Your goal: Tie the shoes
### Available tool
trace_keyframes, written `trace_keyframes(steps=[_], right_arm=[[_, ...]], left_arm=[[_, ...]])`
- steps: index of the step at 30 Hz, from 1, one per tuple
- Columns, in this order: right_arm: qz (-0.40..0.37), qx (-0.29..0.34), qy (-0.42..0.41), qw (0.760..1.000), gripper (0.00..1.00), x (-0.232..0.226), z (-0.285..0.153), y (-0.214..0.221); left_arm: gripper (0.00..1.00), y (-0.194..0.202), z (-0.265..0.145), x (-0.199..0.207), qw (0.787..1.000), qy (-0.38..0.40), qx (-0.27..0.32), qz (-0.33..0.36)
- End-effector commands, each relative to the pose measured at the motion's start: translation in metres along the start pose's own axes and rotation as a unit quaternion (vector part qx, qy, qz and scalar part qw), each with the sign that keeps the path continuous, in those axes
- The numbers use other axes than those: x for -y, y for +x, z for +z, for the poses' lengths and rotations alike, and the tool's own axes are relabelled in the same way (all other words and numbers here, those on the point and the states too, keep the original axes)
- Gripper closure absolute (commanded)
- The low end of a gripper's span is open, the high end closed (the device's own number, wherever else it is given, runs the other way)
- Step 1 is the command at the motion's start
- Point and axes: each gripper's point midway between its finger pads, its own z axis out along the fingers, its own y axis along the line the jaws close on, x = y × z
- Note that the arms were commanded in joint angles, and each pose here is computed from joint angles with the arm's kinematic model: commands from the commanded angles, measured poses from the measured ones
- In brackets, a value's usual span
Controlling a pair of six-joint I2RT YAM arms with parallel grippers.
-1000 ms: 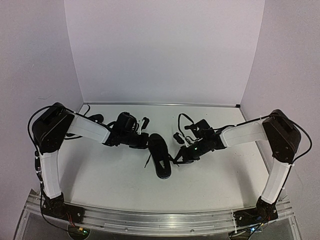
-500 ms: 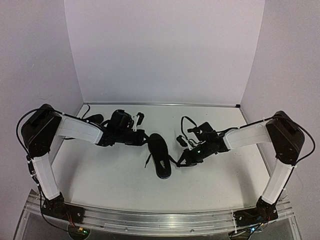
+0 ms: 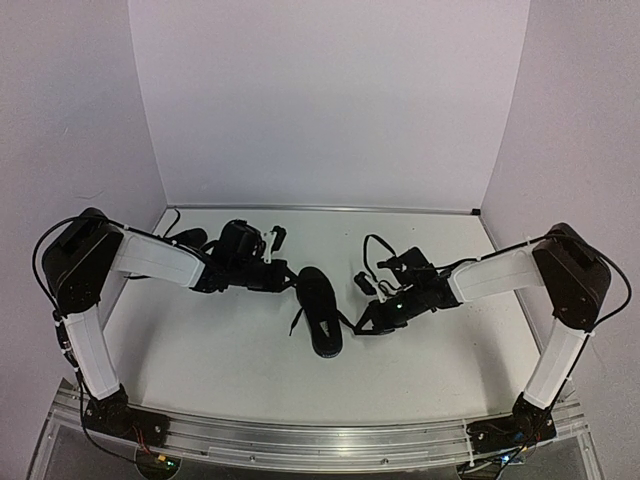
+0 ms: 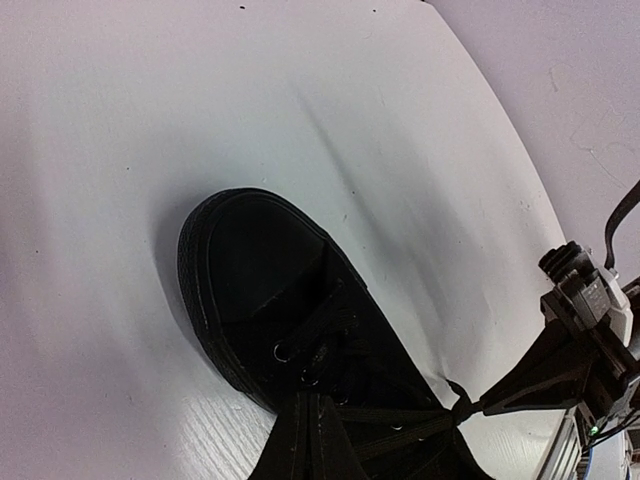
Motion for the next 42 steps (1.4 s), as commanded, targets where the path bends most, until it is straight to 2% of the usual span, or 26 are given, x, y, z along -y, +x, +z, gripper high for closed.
trace_keyframes(steps=[1, 4, 6, 9, 12, 15, 17, 19, 22, 27, 29, 31, 36, 42], right_arm=[[0.003, -0.003, 0.008, 1.0, 1.0, -0.003, -0.005, -0.007], [-0.006, 0.014, -0.007, 1.0, 1.0, -0.016, -0.011, -0.026], [-0.008, 0.022, -0.009, 1.0, 0.92, -0.021, -0.016, -0.035], [-0.018, 0.042, -0.007, 0.999, 0.73, -0.031, -0.028, -0.05], [-0.027, 0.063, -0.006, 0.998, 0.59, -0.041, -0.044, -0.065], [-0.035, 0.077, -0.008, 0.996, 0.54, -0.051, -0.056, -0.075], [-0.036, 0.076, -0.007, 0.996, 0.53, -0.052, -0.058, -0.076], [-0.034, 0.074, -0.006, 0.997, 0.53, -0.052, -0.058, -0.076], [-0.039, 0.078, -0.01, 0.996, 0.52, -0.057, -0.06, -0.078], [-0.056, 0.088, -0.021, 0.994, 0.4, -0.064, -0.06, -0.078], [-0.058, 0.094, -0.021, 0.994, 0.32, -0.061, -0.057, -0.076], [-0.054, 0.102, -0.022, 0.993, 0.28, -0.058, -0.055, -0.074], [-0.044, 0.144, -0.015, 0.989, 0.24, -0.052, -0.061, -0.072], [-0.031, 0.153, -0.013, 0.988, 0.23, -0.04, -0.056, -0.053]], left_arm=[[1.0, -0.017, -0.002, -0.011, 1.0, -0.009, 0.023, 0.013], [0.98, -0.017, -0.003, -0.002, 0.999, 0.0, 0.013, 0.035], [0.78, -0.02, -0.006, 0.007, 0.999, 0.007, 0.011, 0.046], [0.56, -0.032, -0.014, 0.021, 0.998, 0.011, 0.023, 0.058], [0.41, -0.044, -0.03, 0.026, 0.997, 0.001, 0.038, 0.07], [0.28, -0.053, -0.049, 0.029, 0.995, -0.016, 0.051, 0.082], [0.08, -0.054, -0.061, 0.026, 0.994, -0.034, 0.054, 0.085], [0.01, -0.052, -0.075, 0.022, 0.994, -0.054, 0.053, 0.081], [0.01, -0.05, -0.095, 0.006, 0.991, -0.105, 0.06, 0.05], [0.0, -0.037, -0.123, -0.021, 0.98, -0.196, 0.038, 0.022], [0.0, -0.026, -0.131, -0.026, 0.978, -0.208, 0.027, 0.013], [0.0, -0.013, -0.14, -0.031, 0.977, -0.212, 0.021, 0.005], [0.0, 0.018, -0.157, -0.043, 0.976, -0.218, 0.02, -0.013], [0.0, 0.057, -0.165, -0.062, 0.971, -0.233, 0.0, -0.042]])
